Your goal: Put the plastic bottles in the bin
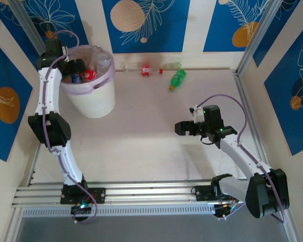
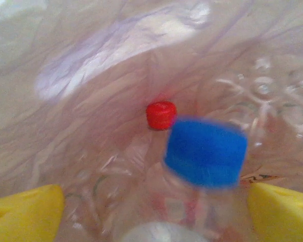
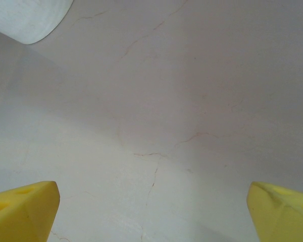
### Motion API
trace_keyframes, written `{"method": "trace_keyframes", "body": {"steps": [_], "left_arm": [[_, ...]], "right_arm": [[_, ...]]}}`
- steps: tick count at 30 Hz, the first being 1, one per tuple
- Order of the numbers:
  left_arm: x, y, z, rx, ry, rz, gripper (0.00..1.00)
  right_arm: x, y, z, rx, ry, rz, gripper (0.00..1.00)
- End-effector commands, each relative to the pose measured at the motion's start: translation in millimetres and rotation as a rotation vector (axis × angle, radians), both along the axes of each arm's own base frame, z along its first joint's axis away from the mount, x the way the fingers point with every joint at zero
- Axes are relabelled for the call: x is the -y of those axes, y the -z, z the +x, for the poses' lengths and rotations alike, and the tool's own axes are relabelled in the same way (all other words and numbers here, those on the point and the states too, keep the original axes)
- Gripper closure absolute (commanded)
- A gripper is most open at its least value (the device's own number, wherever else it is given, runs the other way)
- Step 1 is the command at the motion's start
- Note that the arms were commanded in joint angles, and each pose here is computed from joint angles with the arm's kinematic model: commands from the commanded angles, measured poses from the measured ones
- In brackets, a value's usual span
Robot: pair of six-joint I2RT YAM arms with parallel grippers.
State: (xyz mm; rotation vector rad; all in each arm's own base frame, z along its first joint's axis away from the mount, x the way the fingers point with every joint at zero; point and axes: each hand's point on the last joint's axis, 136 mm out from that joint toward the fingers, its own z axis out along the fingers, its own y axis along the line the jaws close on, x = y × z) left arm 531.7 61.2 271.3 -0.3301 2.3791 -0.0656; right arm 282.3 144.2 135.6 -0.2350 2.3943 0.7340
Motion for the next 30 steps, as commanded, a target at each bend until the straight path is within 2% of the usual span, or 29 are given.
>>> {"method": "trace_keyframes", "body": {"steps": [1,10,14,22,25,28,30], "left_arm": [[9.7,-17.6,-14.5,0.012,0.029,-0.022,0.00],[18.6,-104.5,-24.8,0.249,0.031,-0.060,0.00],[29.1,-137.4,-28.6,0.345,0.047,-0.118,0.03],[101.4,-116.5,-11.5,0.307,0.217,-0.185,0.13],[127.4,-109.8,-5.1,0.304,0.275,-0.158,0.14],[130.5,-96.7,1.0,0.277,0.267,-0.142,0.18],[122.3,-84.0,3.9,0.244,0.236,-0.089,0.19]], "right_arm": [[-3.0,-4.0,0.4,0.003,-0.005,0.030,0.04],[-5.3,-11.6,3.7,0.008,-0.013,0.037,0.05],[-7.1,-14.7,5.1,0.011,-0.017,0.041,0.04],[-14.8,-16.3,5.6,0.002,-0.033,0.039,0.05],[-16.1,-16.3,4.4,-0.001,-0.038,0.028,0.05],[-16.2,-15.1,2.6,-0.008,-0.040,0.017,0.05],[-15.4,-14.5,1.5,-0.010,-0.038,0.011,0.05]]}}
